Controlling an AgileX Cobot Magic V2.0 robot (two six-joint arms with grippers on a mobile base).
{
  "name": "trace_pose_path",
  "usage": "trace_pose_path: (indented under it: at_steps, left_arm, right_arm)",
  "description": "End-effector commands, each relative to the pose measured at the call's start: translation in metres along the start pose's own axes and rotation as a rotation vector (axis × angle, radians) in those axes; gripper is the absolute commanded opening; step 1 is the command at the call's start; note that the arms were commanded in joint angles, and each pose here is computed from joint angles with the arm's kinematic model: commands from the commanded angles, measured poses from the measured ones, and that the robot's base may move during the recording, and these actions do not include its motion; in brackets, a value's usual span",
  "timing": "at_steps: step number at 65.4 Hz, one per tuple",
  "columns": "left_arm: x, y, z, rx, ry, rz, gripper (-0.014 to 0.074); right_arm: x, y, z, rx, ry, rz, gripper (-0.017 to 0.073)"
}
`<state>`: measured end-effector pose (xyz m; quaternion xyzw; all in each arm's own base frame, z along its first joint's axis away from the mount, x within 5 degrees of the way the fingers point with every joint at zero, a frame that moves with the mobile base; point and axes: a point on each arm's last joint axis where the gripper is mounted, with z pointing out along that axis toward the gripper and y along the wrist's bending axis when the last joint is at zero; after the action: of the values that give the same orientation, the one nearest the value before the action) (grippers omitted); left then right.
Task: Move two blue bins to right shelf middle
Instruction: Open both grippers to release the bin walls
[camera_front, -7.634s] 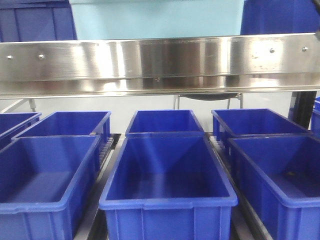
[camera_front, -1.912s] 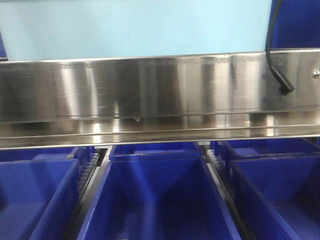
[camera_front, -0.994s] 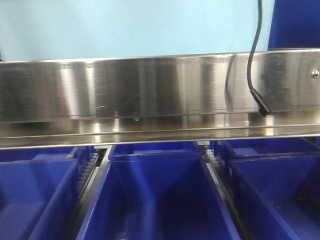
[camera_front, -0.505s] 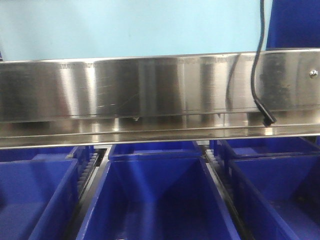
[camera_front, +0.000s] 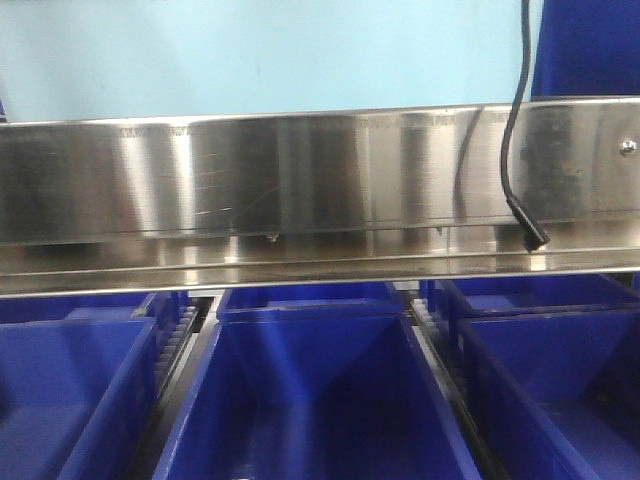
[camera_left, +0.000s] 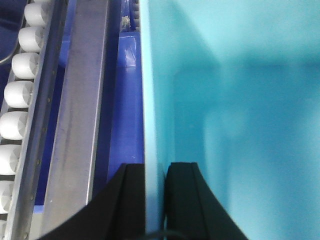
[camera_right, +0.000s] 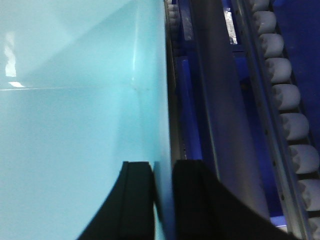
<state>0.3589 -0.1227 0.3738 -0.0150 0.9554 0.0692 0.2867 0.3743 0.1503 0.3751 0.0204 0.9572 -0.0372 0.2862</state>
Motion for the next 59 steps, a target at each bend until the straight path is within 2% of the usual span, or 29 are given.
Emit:
trace_pose_path:
  at_steps: [1, 4, 8, 13, 18, 34, 40, 49, 59]
  left_arm:
    - [0.006, -0.016, 0.007, 0.078, 0.042, -0.004, 0.0095]
    - [0.006, -0.016, 0.007, 0.078, 0.042, -0.006, 0.0176]
    - [0.006, -0.016, 0.007, 0.077, 0.043, -0.017, 0.0284]
    - [0.006, -0.016, 0.006, 0.077, 0.040, -0.019, 0.0403]
    - [0.005, -0.014, 0.001, 0.080, 0.027, -0.027, 0.0473]
    - [0.005, -0.006, -0.018, 0.100, -0.010, -0.047, 0.0475]
    - [0.005, -0.006, -0.021, 0.104, -0.014, -0.050, 0.0475]
    - [0.007, -0.010, -0.022, 0.155, 0.013, -0.069, 0.0475]
    - [0.007, -0.010, -0.023, 0.156, 0.010, -0.070, 0.0475]
  right_arm:
    - [0.003, 0.017, -0.002, -0.118, 0.001, 0.014, 0.0154]
    - [0.003, 0.017, -0.002, -0.117, 0.000, 0.014, 0.0223]
    - [0.003, 0.016, -0.004, -0.117, -0.004, 0.014, 0.0263]
    - [0.003, 0.015, -0.007, -0.116, -0.012, 0.015, 0.0269]
    - [0.002, 0.012, -0.014, -0.115, -0.030, 0.017, 0.0268]
    - [0.000, 0.002, -0.039, -0.124, -0.086, 0.028, 0.0268]
    - [0.000, -0.001, -0.045, -0.128, -0.099, 0.016, 0.0268]
    - [0.001, 0.001, -0.046, -0.152, -0.088, 0.014, 0.0268]
    - [0.002, 0.003, -0.047, -0.174, -0.080, 0.019, 0.0268]
